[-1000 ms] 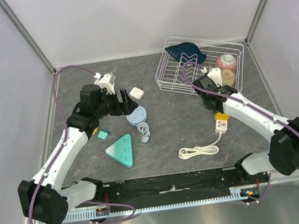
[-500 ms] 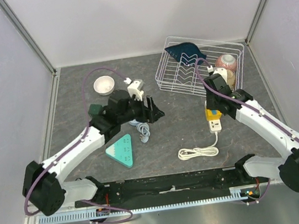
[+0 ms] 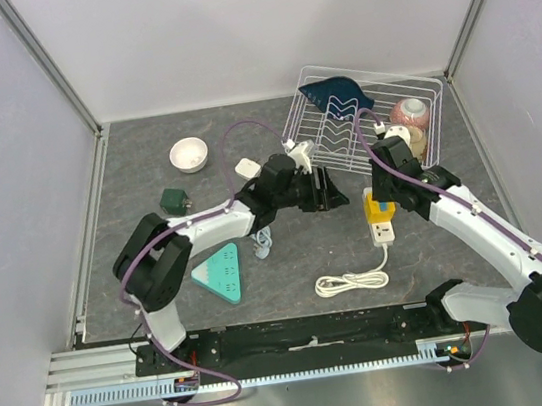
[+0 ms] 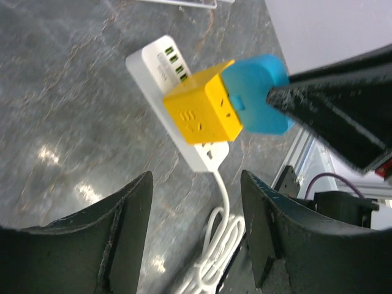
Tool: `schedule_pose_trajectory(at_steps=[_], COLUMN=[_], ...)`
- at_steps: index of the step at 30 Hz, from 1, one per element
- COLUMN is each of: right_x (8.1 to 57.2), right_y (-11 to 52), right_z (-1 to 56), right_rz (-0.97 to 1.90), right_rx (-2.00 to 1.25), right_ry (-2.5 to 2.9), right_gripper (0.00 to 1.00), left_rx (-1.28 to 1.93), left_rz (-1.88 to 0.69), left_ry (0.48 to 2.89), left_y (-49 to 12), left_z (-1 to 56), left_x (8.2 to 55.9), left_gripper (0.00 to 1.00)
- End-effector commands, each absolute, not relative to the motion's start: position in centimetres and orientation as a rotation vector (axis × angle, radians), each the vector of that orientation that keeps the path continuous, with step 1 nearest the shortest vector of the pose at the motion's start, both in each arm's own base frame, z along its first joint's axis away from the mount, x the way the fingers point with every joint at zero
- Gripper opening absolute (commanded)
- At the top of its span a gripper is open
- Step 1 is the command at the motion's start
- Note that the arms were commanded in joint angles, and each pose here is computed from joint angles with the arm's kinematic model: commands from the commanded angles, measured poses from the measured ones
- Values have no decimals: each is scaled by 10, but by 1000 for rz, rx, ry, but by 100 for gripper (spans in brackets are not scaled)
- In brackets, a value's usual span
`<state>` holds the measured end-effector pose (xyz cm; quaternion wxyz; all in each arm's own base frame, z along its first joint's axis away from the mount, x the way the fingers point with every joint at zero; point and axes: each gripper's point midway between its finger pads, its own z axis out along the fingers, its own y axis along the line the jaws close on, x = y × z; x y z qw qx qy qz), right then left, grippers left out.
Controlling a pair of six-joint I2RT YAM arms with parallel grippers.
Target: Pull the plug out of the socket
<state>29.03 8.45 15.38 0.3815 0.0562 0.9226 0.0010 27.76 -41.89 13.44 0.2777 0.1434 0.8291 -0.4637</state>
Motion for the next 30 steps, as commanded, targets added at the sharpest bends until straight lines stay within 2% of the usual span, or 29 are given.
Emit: schedule_pose_trajectory(at_steps=[1, 4, 9, 18, 24, 30], right_x=[299, 296, 294, 292, 290, 287], right_y=[79, 71, 63, 66, 72, 73], right_z=[164, 157, 149, 129, 126, 127], right_rz=[-18, -73, -125, -95, -20, 1], right_rx=[155, 170, 183, 190, 185, 182], right_ry=[2303, 2325, 2346, 2385, 2378, 2373], right_gripper=[37, 45, 45, 30, 4, 0], left_rx=[367, 354, 358, 349, 355, 356], left_rz=[-1383, -1389, -1402, -1424, -1439, -1449], left_ry=[2098, 2096, 2105, 2145, 2166, 2174], left_y=[-455, -461, -473, -489, -502, -512], left_z=[170, 166, 162, 148, 142, 137], left_x=[293, 297, 299, 300, 298, 296], left_gripper=[65, 64, 64, 62, 60, 57])
